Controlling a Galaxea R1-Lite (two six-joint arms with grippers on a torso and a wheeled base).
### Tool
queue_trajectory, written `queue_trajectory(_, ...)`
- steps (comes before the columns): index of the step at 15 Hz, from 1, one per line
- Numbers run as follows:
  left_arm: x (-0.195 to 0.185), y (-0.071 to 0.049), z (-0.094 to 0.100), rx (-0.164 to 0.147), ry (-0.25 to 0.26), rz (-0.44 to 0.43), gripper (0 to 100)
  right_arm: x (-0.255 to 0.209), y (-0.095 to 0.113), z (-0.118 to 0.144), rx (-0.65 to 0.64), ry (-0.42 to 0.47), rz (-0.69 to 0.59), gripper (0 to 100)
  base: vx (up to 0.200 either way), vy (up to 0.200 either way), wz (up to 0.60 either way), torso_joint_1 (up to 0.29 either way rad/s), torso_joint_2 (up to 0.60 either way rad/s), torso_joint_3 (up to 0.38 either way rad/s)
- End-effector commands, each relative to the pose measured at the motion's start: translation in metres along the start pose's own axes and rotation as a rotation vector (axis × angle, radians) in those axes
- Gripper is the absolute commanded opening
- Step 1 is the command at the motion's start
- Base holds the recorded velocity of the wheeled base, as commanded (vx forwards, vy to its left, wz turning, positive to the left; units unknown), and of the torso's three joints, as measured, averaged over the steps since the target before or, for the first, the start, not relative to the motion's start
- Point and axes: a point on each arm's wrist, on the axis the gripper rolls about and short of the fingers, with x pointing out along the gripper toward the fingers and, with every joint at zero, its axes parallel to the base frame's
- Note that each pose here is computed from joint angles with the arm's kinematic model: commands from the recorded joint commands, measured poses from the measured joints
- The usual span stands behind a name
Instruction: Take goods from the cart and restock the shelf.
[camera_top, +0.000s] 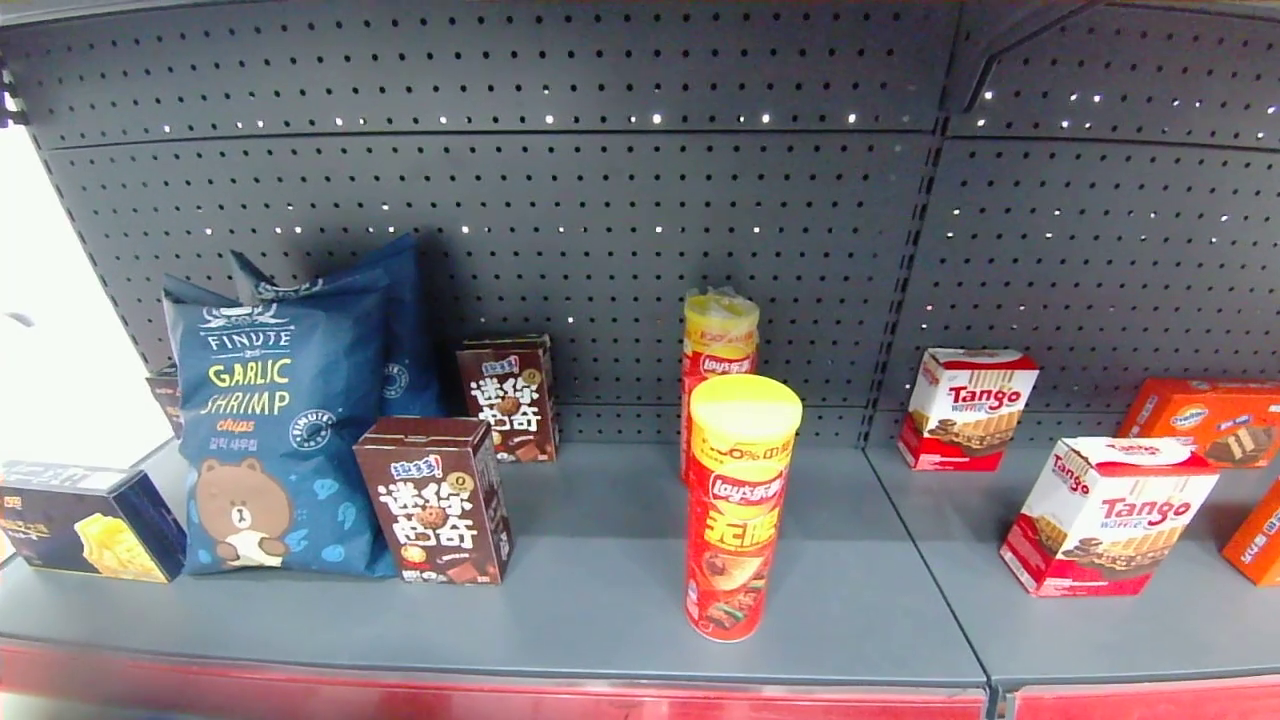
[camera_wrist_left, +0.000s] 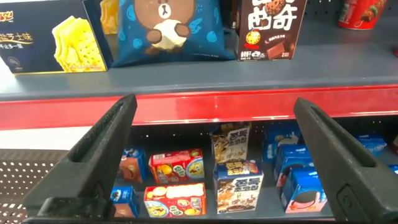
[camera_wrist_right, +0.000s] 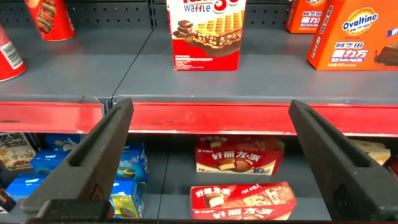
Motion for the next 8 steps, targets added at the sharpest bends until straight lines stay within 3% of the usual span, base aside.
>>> queue_trajectory(1,0.0001,0.0000,0.0001,0.000,0.001,0.000,100,0.0000,0.0000,0.0000,0.001,0.000,0.000,100,0.000,0.000,0.00,0.076,-0.22,-0.115)
queue_trajectory(5,0.0001,0.0000,0.0001,0.000,0.001,0.000,100,0.0000,0.0000,0.0000,0.001,0.000,0.000,100,0.000,0.000,0.00,0.005,-0.02,-0.008)
queue_trajectory(6,0.0001,0.0000,0.0001,0.000,0.001,0.000,100,0.0000,0.0000,0.0000,0.001,0.000,0.000,100,0.000,0.000,-0.60,0.002,-0.01,0.012)
queue_trajectory(8,0.0001,0.0000,0.0001,0.000,0.001,0.000,100,0.0000,0.0000,0.0000,0.001,0.000,0.000,100,0.000,0.000,0.00,0.000,0.00,0.000)
